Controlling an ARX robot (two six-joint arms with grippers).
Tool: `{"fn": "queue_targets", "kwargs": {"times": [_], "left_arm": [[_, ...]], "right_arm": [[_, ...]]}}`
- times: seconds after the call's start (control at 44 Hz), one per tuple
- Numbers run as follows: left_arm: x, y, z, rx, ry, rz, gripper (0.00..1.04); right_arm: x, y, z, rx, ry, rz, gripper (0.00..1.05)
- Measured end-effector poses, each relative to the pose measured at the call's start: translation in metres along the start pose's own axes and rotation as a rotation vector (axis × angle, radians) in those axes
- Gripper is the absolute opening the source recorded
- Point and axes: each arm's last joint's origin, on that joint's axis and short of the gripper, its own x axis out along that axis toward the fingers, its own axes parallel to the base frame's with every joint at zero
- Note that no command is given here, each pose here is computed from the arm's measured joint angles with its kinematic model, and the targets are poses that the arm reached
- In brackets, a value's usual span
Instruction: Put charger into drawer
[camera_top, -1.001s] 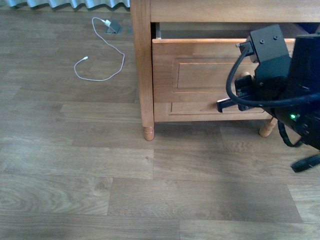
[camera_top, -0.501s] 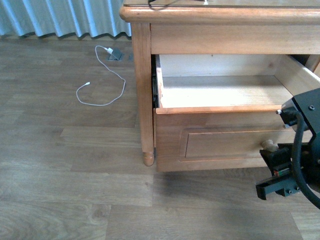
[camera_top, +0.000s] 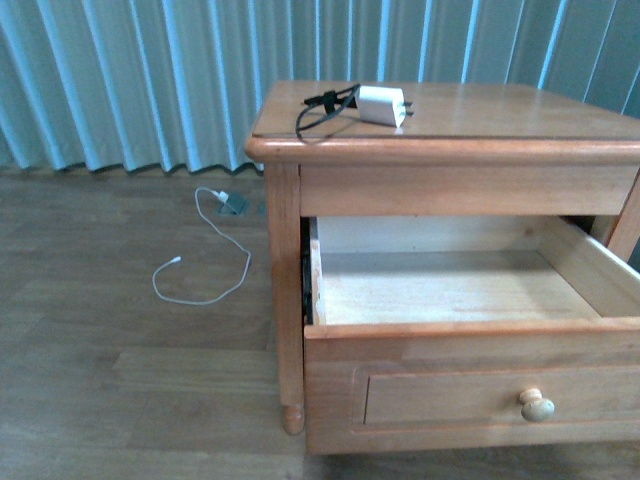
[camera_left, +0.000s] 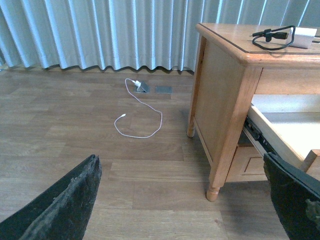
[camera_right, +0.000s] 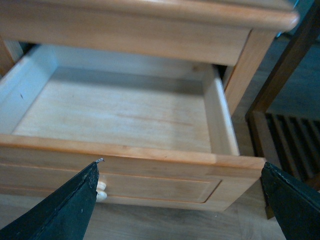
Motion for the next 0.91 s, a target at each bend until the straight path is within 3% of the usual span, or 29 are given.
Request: {"fn": "queue_targets", "kwargs": {"times": [0.114,0.319,0.91], "left_arm": [[0.0,0.0,0.0,0.0,0.0,0.0,0.99],[0.0,0.0,0.0,0.0,0.0,0.0,0.99],[0.0,0.0,0.0,0.0,0.0,0.0,0.99]], "right_arm": [[-0.037,-0.012,0.012,0.021,-0.075,-0.01,0.96],[-0.068,-0.024,0.002,0.069,-0.175,-0.018,0.96],[-0.079,-0.028,-0.014,0.1,-0.23,-0.075,0.96]]}}
